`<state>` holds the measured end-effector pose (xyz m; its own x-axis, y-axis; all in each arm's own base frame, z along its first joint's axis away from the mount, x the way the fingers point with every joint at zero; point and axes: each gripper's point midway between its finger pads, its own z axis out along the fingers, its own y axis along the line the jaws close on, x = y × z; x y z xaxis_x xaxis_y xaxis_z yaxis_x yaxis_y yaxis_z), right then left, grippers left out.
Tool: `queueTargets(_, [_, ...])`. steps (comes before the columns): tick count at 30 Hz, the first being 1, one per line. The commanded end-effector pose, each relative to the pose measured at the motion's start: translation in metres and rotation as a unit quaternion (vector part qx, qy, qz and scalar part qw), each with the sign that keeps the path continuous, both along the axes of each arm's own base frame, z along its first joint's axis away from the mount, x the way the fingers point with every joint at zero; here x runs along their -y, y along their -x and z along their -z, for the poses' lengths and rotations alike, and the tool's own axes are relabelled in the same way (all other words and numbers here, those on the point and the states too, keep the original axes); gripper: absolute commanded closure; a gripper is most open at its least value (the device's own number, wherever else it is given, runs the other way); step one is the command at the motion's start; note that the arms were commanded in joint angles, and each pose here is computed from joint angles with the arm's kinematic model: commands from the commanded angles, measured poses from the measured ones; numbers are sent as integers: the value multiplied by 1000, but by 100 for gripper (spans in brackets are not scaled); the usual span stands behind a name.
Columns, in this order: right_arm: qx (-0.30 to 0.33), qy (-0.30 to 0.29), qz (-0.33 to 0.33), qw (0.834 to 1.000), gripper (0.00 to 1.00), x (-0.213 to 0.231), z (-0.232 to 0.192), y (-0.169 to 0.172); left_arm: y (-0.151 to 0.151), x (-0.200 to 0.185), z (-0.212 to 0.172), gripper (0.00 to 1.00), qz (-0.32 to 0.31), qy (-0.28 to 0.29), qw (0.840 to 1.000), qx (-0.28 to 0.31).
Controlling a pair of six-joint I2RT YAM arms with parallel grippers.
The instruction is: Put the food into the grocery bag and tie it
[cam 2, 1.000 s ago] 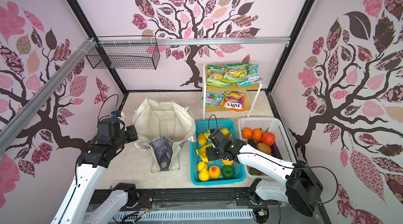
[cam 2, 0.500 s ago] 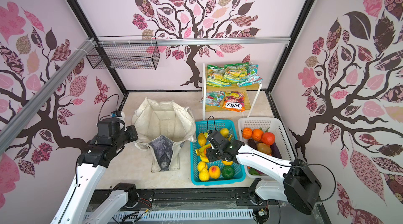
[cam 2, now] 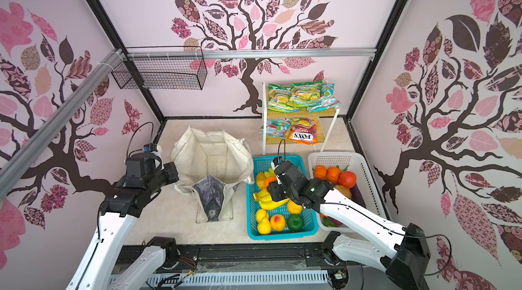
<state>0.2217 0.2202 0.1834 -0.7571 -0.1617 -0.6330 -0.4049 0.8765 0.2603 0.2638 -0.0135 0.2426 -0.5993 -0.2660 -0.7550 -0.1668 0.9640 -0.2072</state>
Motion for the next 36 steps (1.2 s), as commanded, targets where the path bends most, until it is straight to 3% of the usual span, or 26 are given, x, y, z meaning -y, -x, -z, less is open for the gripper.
queueTargets(1, [54, 2, -2, 999, 67, 2, -44, -9, 3, 1, 10, 100, 7, -2, 1000, -11])
queueTargets(10, [96, -54, -47, 993, 68, -48, -116, -36, 3, 2, 9, 100, 10, 0, 1000, -9])
queueTargets(18, [131, -63, -127, 981, 71, -131, -147, -44, 2, 7, 11, 100, 20, 6, 1000, -15])
queueTargets(36, [48, -11, -221, 974, 70, -251, -46, -80, 4, 17, 10, 100, 53, 14, 998, -10])
